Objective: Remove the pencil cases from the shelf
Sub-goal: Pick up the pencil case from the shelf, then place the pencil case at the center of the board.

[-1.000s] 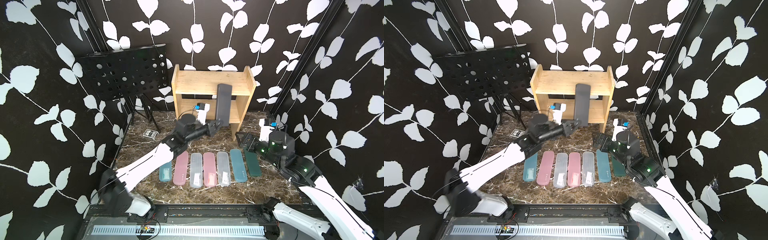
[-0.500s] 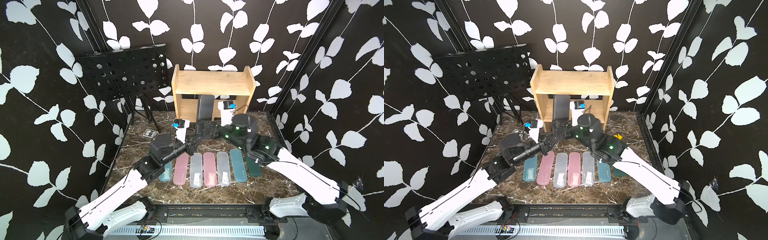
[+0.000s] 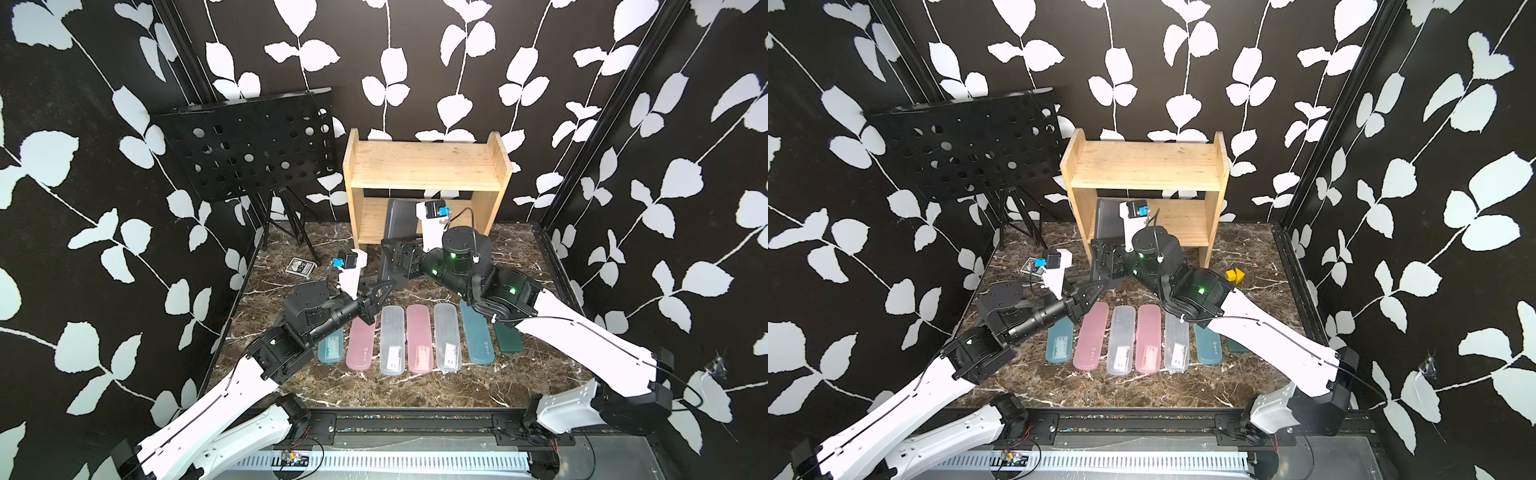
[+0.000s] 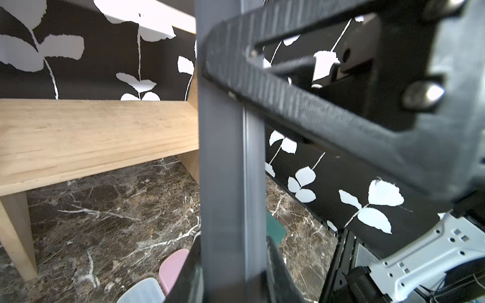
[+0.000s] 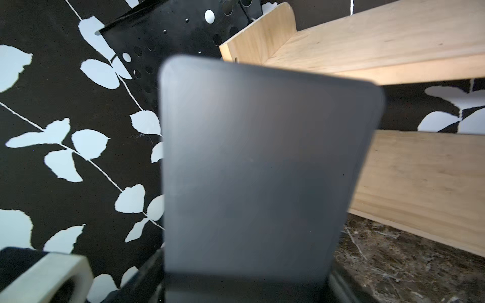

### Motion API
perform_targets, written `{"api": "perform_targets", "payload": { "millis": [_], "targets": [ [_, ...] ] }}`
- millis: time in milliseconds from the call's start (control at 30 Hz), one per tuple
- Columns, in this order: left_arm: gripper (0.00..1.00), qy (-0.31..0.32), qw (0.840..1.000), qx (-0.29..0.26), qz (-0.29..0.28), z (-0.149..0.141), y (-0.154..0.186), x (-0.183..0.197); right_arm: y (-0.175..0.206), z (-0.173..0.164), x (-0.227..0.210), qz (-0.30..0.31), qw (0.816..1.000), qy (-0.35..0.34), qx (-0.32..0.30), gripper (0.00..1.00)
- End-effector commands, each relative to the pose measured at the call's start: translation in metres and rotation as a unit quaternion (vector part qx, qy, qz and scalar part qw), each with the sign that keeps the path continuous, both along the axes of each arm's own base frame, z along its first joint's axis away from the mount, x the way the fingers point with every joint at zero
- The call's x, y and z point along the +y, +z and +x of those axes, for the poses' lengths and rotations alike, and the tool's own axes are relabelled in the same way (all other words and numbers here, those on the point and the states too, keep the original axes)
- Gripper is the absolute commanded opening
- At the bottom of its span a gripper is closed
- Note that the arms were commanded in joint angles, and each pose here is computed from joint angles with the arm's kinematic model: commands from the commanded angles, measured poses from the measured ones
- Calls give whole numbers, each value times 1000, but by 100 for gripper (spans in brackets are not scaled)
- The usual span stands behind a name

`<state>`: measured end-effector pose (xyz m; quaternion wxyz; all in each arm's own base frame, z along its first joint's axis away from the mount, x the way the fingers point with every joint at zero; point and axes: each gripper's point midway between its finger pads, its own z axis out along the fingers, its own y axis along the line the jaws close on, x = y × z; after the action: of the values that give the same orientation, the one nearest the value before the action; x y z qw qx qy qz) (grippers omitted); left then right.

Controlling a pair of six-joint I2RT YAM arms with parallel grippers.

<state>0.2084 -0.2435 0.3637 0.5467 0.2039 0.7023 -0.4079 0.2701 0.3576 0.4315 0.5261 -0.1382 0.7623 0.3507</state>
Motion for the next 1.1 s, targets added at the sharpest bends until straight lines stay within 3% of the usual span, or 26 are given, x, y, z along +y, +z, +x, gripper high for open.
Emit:
{"api": "perform_targets", "payload": {
  "millis": [0,33,67,100,133,333,400,500,600,733,833,967,1067],
  "targets": [
    [0,5,1000,-26,-14,-4,14,7,16,3,0,23,1000,-4,-12,66],
    [1,6,1000,-27,-14,-4,15,8,16,2,1,25,1000,-1,-11,60],
    [25,8,999,-29,-14,-4,15,8,16,2,2,25,1000,0,-9,58],
    [68,13,999,-29,-11,-4,14,10,13,2,3,22,1000,1,-5,57],
    [97,25,999,-28,-7,-1,13,14,12,3,3,20,1000,1,-2,57],
    [99,182,981,-32,62,16,-6,75,-29,15,15,-29,997,-21,63,57],
    [99,266,959,-36,94,18,-8,114,-50,22,23,-37,994,-26,97,57],
    [99,387,912,-58,122,8,5,180,-92,30,51,-44,987,-13,151,57],
    [99,431,885,-103,144,-8,28,214,-124,27,90,-38,980,21,194,54],
    [99,475,852,-108,192,-18,46,243,-160,13,153,-55,971,68,224,54],
    [99,475,850,-107,200,-20,51,246,-179,0,199,-53,962,105,247,53],
    [99,451,867,-110,183,-22,48,238,-203,-7,241,-51,953,128,270,53],
    [99,431,873,-108,202,-17,38,228,-223,-7,262,-46,948,135,284,53]
  ]
}}
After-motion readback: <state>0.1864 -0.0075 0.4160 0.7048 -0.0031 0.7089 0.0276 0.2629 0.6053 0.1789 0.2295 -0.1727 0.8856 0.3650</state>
